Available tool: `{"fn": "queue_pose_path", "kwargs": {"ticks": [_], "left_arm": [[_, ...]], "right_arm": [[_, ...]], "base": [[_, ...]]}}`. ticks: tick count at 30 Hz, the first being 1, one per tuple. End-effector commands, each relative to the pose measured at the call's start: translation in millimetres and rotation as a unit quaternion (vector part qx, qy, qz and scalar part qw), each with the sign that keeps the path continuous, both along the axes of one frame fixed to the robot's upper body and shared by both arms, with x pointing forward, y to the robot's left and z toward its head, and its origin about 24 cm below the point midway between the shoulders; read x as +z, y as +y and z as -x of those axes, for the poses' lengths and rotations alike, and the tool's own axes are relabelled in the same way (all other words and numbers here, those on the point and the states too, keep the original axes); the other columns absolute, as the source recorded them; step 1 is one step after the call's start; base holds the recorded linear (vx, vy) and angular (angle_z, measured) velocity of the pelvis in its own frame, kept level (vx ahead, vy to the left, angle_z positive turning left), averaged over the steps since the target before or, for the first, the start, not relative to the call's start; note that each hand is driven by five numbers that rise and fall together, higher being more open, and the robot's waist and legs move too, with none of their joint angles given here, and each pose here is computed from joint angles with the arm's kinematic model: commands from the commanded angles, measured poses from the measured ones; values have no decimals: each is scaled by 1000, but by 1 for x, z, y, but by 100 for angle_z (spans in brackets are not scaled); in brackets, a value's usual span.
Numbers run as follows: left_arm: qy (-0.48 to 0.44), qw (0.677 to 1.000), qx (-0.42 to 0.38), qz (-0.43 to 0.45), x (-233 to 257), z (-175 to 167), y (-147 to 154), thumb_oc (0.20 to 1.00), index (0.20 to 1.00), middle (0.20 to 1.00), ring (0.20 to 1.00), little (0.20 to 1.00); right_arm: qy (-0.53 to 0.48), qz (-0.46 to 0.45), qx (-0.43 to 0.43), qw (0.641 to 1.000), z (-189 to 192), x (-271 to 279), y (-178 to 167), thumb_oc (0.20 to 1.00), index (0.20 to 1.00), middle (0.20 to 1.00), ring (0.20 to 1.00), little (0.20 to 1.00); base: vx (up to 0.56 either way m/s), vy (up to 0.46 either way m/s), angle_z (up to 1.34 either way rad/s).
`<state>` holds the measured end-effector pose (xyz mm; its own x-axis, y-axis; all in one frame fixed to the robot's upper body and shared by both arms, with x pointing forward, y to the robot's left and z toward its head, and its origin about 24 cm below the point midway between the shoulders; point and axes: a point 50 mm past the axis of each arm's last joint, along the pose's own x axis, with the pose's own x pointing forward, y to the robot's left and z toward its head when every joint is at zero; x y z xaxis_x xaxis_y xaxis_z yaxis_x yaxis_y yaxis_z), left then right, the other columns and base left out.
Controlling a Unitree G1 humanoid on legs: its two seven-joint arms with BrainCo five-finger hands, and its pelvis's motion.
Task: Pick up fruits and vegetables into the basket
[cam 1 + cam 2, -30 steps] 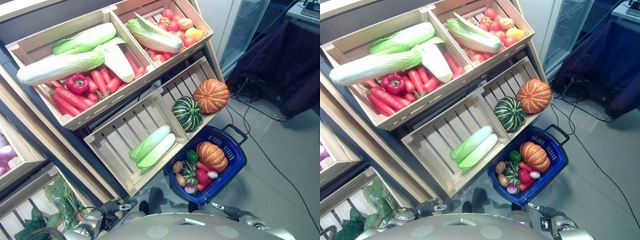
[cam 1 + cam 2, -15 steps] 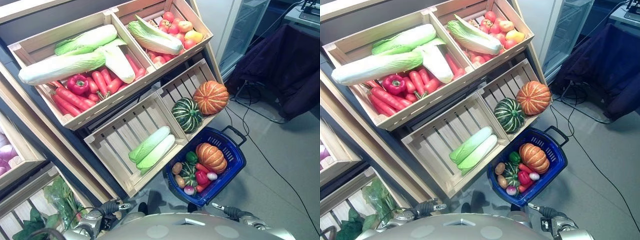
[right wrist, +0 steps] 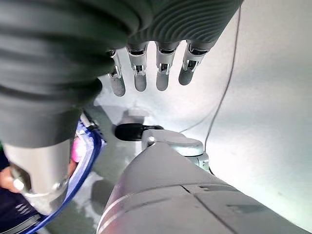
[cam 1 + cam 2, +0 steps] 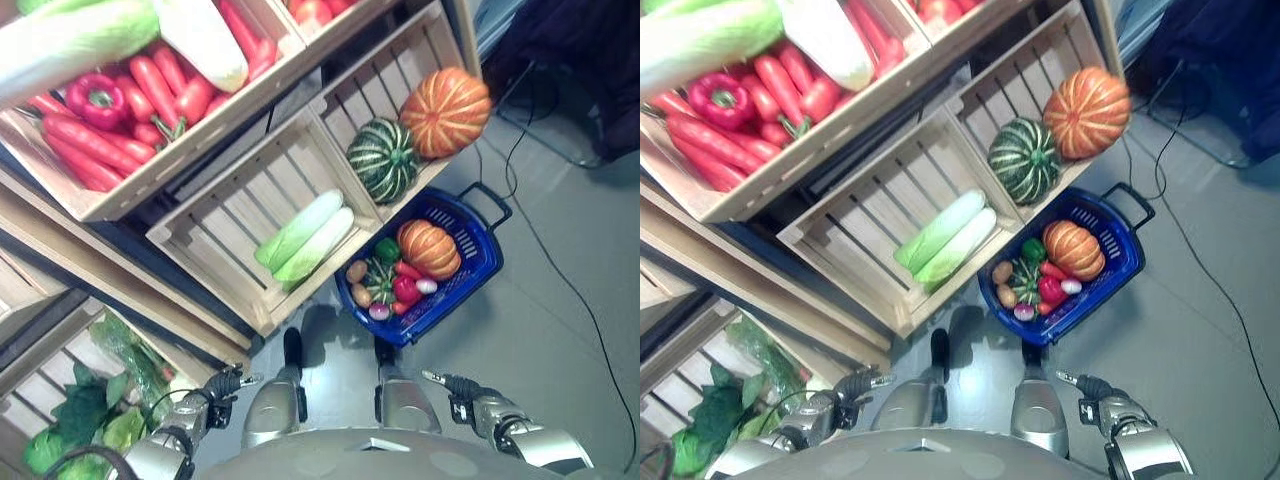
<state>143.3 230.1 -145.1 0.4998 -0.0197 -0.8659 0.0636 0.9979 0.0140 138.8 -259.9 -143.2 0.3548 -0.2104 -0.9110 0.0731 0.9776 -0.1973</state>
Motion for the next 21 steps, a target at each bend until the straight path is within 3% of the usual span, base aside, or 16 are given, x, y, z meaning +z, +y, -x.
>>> {"fn": "queue_pose_path", "kwargs": {"ticks": [1, 11, 15, 21], "left_arm": [[-50, 998, 35, -2, 13, -29, 6, 1000, 1000, 1000, 1000, 1000], [-212, 977, 3, 38, 53, -93, -11, 1000, 1000, 1000, 1000, 1000], [-334, 939, -41, 71, 93, -132, -35, 1000, 1000, 1000, 1000, 1000], [-426, 898, -84, 69, 131, -156, -51, 1000, 1000, 1000, 1000, 1000]], "right_arm": [[-36, 8, -6, 999, -23, 10, -3, 1000, 1000, 1000, 1000, 1000], [-89, 10, -26, 996, -51, 25, -9, 1000, 1000, 1000, 1000, 1000], [-106, 8, -26, 994, -64, 32, -8, 1000, 1000, 1000, 1000, 1000], [-116, 6, -28, 993, -71, 35, -6, 1000, 1000, 1000, 1000, 1000]], "base": [[-194, -19, -4], [-120, -11, 2], [-86, -1, 1], [-17, -13, 5]]}}
